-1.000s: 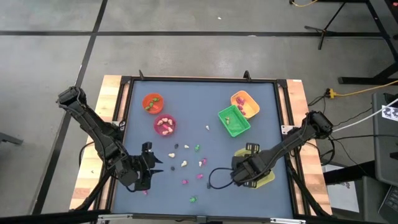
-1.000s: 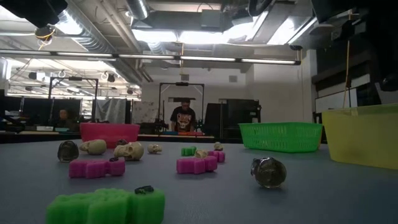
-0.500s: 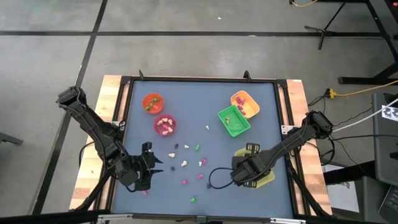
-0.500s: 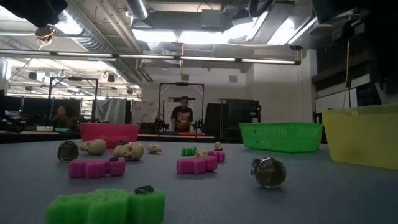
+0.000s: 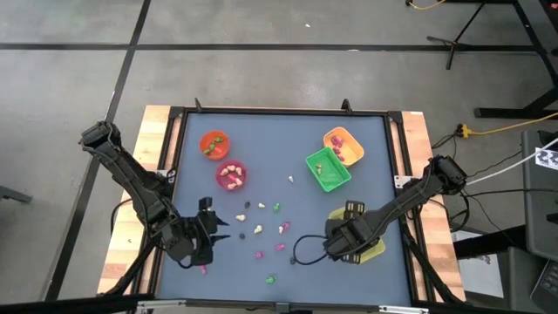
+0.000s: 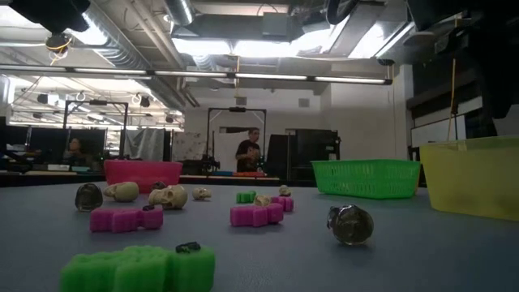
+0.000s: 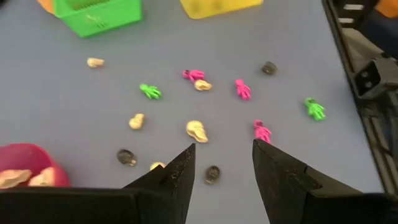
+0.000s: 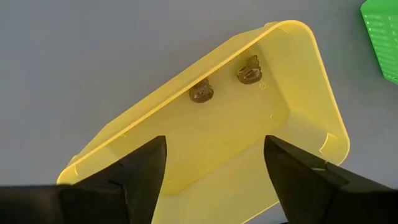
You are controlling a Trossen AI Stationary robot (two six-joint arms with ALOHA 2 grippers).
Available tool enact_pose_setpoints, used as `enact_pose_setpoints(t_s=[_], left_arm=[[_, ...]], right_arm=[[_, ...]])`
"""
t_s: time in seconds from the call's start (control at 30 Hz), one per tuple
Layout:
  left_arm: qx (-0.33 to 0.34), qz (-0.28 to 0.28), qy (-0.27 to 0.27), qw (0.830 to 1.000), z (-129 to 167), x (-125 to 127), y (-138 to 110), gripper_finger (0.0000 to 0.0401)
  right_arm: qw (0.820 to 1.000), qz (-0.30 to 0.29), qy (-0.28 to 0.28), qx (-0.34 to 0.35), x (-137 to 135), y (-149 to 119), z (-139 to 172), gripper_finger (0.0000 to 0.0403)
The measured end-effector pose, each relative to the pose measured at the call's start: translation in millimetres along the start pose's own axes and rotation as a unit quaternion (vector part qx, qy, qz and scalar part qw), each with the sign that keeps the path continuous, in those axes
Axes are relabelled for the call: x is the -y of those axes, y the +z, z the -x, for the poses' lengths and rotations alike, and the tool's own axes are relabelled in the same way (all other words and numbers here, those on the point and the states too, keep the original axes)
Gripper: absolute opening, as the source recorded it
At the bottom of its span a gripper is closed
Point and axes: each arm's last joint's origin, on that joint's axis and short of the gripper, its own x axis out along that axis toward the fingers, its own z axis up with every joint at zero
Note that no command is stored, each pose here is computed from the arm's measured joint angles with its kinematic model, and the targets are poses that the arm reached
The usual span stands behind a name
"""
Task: Sort Halloween decoration
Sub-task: Put the white skull toy into the pink bin
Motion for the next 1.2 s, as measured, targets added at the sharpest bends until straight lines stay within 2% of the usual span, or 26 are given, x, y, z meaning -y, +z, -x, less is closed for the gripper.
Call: enact_pose_setpoints(t_s=[0.2, 0.37, 0.57, 0.77, 1.07, 1.2], left_arm=[[0.031, -0.022, 0.047, 0.998, -2, -5, 3, 0.0144], [0.021, -0.010, 0.060, 0.998, -11, -12, 8, 0.0144], [-0.019, -0.024, 0.063, 0.998, -29, -19, 8, 0.0144], [-0.075, -0.015, 0.062, 0.995, -53, -26, 5, 0.0144], [-0.145, 0.002, 0.068, 0.987, -84, -39, -2, 0.0144], [-0.178, -0.007, 0.064, 0.982, -97, -45, -5, 0.0144]], right_arm=[[1.000, 0.000, 0.000, 0.000, 0, 0, 0, 0.0271], [1.000, 0.000, 0.002, 0.003, -1, 1, 0, 0.0271], [1.000, -0.001, 0.012, 0.014, -2, 3, 0, 0.0271], [0.999, -0.002, 0.022, 0.025, -4, 5, 0, 0.0271], [0.999, -0.002, 0.027, 0.031, -5, 6, 0, 0.0271], [0.999, -0.002, 0.027, 0.031, -5, 6, 0, 0.0271]])
